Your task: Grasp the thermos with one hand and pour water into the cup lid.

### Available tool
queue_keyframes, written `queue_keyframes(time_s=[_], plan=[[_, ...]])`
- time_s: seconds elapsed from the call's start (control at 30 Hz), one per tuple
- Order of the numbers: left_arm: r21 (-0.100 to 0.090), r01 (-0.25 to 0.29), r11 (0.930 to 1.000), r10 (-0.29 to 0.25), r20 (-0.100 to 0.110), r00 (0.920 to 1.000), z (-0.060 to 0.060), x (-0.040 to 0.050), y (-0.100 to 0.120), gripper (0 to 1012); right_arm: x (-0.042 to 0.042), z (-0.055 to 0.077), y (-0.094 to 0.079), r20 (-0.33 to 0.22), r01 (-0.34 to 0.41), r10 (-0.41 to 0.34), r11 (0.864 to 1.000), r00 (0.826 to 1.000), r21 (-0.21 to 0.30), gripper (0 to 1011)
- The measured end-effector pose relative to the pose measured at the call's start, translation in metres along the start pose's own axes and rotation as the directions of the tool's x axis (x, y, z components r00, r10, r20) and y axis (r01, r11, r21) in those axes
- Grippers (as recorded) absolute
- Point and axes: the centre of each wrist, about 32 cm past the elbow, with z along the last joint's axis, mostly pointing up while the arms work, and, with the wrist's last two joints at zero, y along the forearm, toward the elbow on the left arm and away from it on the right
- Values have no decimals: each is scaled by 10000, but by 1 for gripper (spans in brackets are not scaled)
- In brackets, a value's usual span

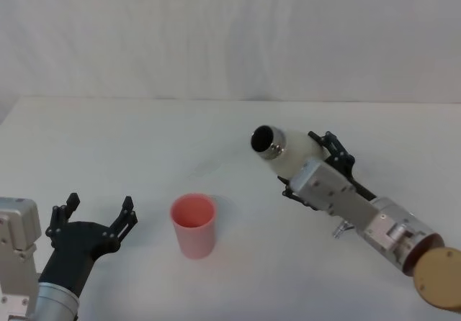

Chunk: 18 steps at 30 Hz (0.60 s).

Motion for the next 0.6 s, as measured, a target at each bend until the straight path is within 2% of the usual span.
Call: queue_keyframes(time_s=[0.3, 0.6], plan=[[0, 0, 10000, 0, 0, 10000, 0, 0, 0, 1001, -66, 62, 144, 1173, -82, 128, 9992, 9930, -392, 957], [0, 0, 10000, 0, 1, 10000, 0, 0, 0, 1001, -117, 124, 218, 1808, -196, 266, 9990, 9832, -409, 957]])
